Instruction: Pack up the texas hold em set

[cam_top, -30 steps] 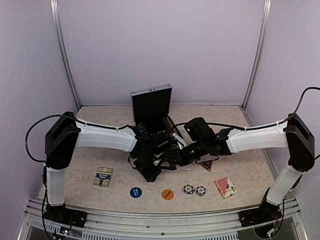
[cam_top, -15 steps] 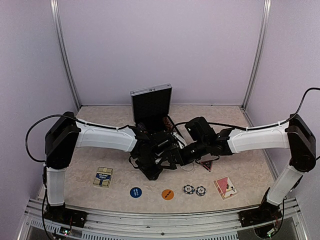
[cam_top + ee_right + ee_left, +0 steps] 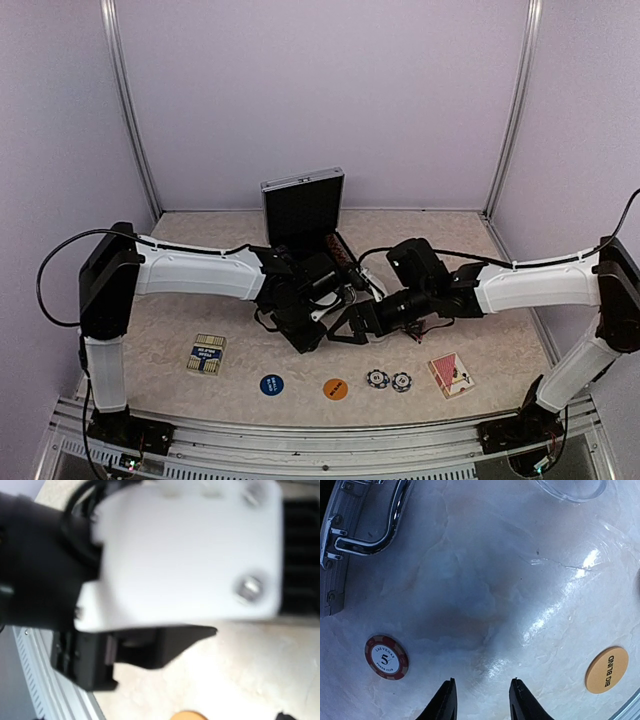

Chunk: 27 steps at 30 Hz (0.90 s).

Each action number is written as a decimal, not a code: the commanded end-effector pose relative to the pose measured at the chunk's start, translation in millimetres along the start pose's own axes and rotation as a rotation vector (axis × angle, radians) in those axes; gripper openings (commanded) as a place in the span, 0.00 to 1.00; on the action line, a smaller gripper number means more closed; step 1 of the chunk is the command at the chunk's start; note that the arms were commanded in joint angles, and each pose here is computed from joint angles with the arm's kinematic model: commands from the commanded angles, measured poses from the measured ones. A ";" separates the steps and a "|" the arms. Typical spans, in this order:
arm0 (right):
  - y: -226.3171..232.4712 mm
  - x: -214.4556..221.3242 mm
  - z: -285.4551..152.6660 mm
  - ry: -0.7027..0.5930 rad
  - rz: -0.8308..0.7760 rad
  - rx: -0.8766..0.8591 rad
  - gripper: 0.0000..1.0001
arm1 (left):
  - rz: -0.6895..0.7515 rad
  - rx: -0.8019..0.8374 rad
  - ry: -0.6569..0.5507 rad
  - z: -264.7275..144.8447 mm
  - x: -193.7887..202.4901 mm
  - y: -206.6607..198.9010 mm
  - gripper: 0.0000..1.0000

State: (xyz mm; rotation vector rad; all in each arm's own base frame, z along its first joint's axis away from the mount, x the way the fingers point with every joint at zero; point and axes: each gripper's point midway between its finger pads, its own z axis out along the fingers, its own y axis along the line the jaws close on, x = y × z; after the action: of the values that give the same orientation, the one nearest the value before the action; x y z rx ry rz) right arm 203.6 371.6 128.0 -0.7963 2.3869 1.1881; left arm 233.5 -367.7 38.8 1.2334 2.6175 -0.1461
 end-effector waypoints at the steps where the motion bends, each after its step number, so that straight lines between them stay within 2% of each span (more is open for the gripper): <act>1: 1.4 -7.5 -12.1 -0.039 0.002 -0.016 1.00 | -0.006 -0.020 -0.038 -13.5 -2.9 1.2 0.37; 8: -0.7 -10.1 -15.0 -0.051 0.000 -0.001 0.99 | -0.077 -0.038 -0.032 -12.7 3.2 31.9 0.60; 15: -1.7 -11.1 -13.9 -0.054 0.004 0.000 0.99 | -0.140 0.042 -0.060 -14.9 -8.0 62.2 0.61; 27: -1.5 -10.3 -15.5 -0.057 0.001 0.005 0.99 | -0.148 0.036 0.013 15.0 -8.8 77.0 0.61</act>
State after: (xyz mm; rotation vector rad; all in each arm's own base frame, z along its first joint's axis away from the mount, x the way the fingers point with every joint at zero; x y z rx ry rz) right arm 210.2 364.5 133.6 -0.7590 2.3765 1.1877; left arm 296.9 -326.3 37.4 1.0323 2.7070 -0.2079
